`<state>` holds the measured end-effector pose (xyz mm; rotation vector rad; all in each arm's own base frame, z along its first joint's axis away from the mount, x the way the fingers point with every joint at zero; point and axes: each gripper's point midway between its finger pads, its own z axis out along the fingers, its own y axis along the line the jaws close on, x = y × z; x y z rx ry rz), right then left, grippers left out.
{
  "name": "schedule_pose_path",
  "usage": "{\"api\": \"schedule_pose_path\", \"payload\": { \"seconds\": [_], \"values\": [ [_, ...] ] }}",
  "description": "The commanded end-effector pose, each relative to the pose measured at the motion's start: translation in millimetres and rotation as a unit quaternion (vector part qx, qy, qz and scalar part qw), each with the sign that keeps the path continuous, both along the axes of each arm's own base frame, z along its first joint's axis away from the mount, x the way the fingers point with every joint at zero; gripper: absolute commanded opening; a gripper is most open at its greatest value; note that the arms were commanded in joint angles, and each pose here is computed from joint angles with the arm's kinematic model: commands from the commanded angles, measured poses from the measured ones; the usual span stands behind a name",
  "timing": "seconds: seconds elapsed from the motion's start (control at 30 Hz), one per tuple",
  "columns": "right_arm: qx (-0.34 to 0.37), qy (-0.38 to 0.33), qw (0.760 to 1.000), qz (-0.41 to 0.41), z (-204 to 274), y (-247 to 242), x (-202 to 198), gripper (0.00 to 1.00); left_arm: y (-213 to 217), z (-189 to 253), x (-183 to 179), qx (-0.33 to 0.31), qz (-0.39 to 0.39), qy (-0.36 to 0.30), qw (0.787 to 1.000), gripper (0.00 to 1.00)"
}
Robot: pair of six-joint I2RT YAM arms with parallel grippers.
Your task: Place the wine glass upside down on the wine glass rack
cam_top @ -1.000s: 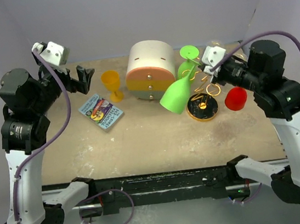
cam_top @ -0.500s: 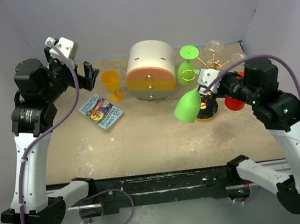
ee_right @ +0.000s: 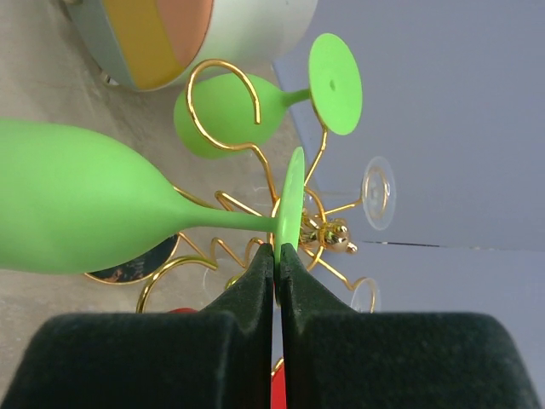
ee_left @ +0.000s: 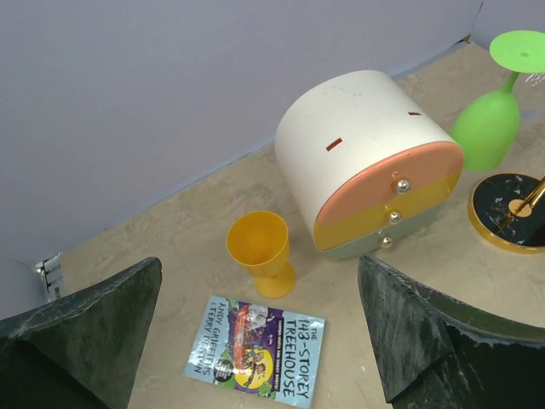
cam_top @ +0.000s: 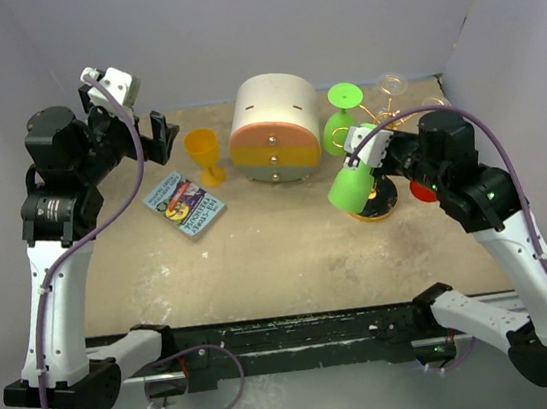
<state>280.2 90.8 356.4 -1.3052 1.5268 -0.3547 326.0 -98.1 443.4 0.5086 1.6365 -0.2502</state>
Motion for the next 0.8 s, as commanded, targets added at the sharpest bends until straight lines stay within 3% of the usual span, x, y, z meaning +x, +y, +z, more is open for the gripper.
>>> {"api": "schedule_pose_path", "payload": {
  "seconds": [0.0, 0.77],
  "values": [
    [0.002, -0.053, 0.998, -0.021, 27.5, -9.2, 1.7, 0.00, -2.8, 13.2, 1.5, -0.012, -0.009, -0.023, 1.000, 0.99],
    [-0.046, -0.051, 0.995, -0.070, 13.7, -31.7, 5.8, 0.00, -4.7, 10.8, 1.3, -0.016, -0.018, -0.018, 1.000, 0.99]
  ]
}}
